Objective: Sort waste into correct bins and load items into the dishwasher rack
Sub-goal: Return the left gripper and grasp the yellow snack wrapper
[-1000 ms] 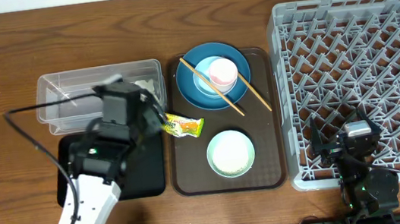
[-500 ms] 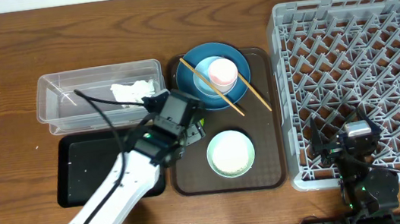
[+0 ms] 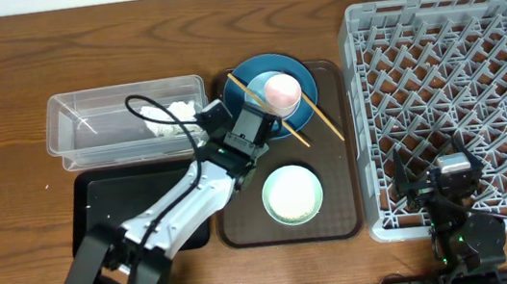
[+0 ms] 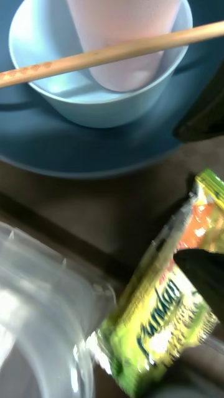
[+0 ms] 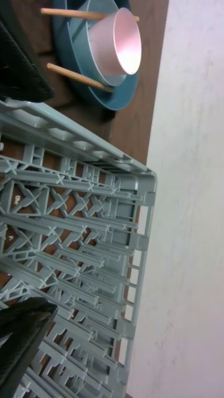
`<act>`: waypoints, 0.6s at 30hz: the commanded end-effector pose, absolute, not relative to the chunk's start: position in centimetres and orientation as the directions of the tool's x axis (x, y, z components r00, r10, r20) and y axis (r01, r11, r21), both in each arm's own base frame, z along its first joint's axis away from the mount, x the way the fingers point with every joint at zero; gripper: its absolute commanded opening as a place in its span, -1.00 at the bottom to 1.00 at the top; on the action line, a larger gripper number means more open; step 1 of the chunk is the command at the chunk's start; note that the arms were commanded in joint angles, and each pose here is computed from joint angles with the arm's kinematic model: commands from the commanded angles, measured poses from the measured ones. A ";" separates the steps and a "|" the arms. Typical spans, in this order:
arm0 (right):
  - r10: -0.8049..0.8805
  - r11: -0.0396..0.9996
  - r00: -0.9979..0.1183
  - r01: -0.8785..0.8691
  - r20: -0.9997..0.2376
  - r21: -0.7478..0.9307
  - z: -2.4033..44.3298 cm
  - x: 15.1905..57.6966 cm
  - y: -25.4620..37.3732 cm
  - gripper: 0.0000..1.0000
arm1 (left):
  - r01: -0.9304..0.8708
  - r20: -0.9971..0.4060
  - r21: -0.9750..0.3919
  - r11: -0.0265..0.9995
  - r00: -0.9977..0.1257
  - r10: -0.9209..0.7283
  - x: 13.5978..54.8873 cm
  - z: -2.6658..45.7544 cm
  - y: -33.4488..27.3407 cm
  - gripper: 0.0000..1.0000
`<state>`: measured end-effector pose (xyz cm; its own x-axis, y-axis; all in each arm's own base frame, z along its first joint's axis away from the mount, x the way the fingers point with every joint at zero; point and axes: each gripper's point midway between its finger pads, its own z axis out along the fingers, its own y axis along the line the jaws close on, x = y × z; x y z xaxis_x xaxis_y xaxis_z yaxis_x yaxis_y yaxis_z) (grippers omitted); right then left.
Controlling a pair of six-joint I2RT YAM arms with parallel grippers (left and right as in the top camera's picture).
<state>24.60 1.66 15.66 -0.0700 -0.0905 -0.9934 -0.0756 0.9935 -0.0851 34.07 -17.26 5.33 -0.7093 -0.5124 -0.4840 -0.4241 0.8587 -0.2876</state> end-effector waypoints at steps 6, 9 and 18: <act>-0.080 0.994 -0.075 -0.076 -0.994 -0.075 15.5 24.6 1.7 0.99 | -0.452 -0.514 -0.238 0.860 -0.693 -0.506 34.0 4.7 -16.1 0.03; -0.080 0.994 -0.075 -0.076 -0.994 -0.075 15.5 24.6 1.7 0.99 | -0.458 -0.505 -0.211 0.863 -0.705 -0.498 33.5 4.4 -15.7 0.03; -0.080 0.994 -0.075 -0.076 -0.994 -0.075 15.5 24.6 1.7 0.98 | -0.487 -0.479 -0.162 0.858 -0.721 -0.500 32.2 3.7 -14.8 0.04</act>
